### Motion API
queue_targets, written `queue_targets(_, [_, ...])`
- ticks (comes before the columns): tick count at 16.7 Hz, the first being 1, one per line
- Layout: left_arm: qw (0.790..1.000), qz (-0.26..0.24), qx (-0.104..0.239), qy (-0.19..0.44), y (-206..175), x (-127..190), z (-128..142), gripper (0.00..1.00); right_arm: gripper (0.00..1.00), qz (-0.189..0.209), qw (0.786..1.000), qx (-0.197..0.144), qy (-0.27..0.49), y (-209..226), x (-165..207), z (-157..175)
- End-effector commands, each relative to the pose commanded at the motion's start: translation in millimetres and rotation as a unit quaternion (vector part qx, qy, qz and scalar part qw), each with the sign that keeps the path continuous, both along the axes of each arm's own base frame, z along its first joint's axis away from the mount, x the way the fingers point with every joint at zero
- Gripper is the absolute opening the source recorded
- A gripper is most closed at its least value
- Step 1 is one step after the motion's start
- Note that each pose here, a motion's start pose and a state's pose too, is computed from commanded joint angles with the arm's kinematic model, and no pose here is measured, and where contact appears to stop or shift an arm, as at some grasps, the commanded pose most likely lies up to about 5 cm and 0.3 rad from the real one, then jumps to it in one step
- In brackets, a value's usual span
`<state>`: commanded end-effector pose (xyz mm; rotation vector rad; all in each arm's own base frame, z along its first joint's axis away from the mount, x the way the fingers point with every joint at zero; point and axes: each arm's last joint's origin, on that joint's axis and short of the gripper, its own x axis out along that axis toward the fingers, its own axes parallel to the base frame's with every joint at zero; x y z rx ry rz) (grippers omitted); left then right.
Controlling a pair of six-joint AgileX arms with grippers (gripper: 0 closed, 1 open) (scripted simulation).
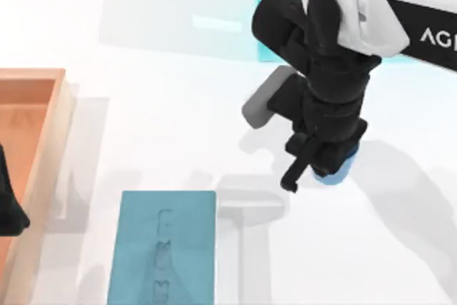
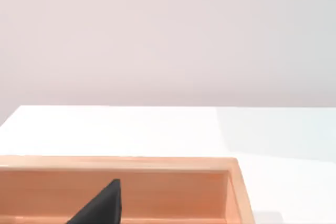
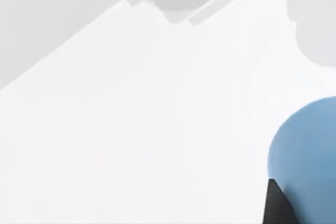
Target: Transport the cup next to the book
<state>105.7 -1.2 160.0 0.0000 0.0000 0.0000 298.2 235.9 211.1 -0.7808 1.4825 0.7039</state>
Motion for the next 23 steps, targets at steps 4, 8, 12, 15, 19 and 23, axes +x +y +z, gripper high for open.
queue_targets(4, [1.000,0.000,0.000,0.000,0.0,0.0,0.0,1.00,0.00,-0.137,0.991,-0.001,-0.004,56.5,-45.9,7.9])
queue_targets(8, [1.000,0.000,0.000,0.000,0.0,0.0,0.0,1.00,0.00,-0.263,0.965,-0.002,-0.013,87.7,-84.9,18.1])
queue_targets(12, [1.000,0.000,0.000,0.000,0.0,0.0,0.0,1.00,0.00,-0.372,0.928,0.009,-0.022,100.6,-106.9,31.6])
queue_targets(15, [1.000,0.000,0.000,0.000,0.0,0.0,0.0,1.00,0.00,-0.427,0.904,0.004,-0.022,103.1,-114.7,33.5])
queue_targets(19, [1.000,0.000,0.000,0.000,0.0,0.0,0.0,1.00,0.00,-0.460,0.888,0.012,-0.024,99.9,-113.5,37.9])
queue_targets(23, [1.000,0.000,0.000,0.000,0.0,0.0,0.0,1.00,0.00,-0.459,0.888,0.010,-0.023,100.7,-113.4,36.4])
